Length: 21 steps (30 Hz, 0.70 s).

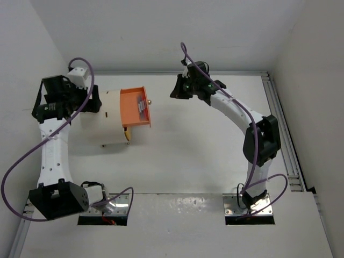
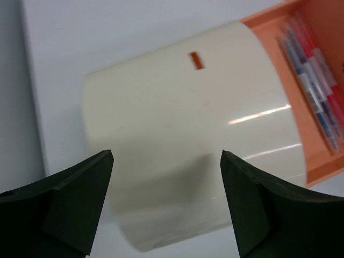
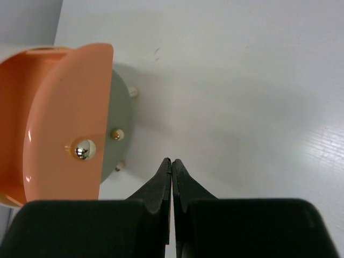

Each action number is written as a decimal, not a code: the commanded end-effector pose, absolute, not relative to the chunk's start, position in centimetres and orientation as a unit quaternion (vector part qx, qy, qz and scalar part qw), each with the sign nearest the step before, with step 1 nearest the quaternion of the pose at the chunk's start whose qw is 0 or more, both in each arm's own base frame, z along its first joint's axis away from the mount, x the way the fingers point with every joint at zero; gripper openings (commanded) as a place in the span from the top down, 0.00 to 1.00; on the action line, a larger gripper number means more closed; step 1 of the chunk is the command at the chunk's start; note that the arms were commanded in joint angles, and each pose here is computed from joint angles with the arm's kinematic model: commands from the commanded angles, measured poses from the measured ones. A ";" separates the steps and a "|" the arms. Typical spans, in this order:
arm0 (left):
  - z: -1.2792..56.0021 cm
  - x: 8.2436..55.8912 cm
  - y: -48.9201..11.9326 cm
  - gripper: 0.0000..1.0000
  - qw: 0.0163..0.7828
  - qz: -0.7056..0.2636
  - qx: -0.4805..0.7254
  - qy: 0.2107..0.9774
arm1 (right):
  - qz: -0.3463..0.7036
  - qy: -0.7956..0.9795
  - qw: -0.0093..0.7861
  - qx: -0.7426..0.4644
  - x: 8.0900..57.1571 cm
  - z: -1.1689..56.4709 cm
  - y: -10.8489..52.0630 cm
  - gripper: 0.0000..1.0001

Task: Sort the stationery into containers
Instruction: Close the drawer in the storage box.

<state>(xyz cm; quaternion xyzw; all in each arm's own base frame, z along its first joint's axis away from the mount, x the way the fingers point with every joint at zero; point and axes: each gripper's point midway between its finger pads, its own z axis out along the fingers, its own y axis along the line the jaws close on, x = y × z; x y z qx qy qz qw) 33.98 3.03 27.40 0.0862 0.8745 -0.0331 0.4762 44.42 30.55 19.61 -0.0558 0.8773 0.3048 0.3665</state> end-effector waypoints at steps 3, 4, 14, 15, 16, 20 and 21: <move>33.1 32.8 6.9 0.13 0.536 -0.008 0.044 0.843 | 0.324 0.864 0.376 -0.086 43.6 20.8 32.0 1.00; 33.0 33.0 7.2 0.12 0.532 -0.011 0.045 0.846 | 0.323 0.865 0.374 -0.086 43.6 20.5 32.0 1.00; 28.2 32.3 8.8 0.12 0.465 -0.123 0.060 0.874 | 0.357 0.860 0.349 -0.110 42.8 19.7 34.6 1.00; 27.5 32.5 8.8 0.12 0.459 -0.135 0.059 0.876 | 0.362 0.858 0.346 -0.115 42.7 19.6 35.1 1.00; 27.3 32.2 8.7 0.12 0.458 -0.149 0.058 0.874 | 0.366 0.856 0.344 -0.120 42.6 19.6 35.8 1.00; 26.3 32.0 8.6 0.12 0.451 -0.183 0.057 0.872 | 0.384 0.847 0.341 -0.135 42.3 19.8 37.9 1.00; 26.0 32.0 8.8 0.13 0.450 -0.187 0.054 0.872 | 0.392 0.843 0.341 -0.141 42.2 20.0 38.5 1.00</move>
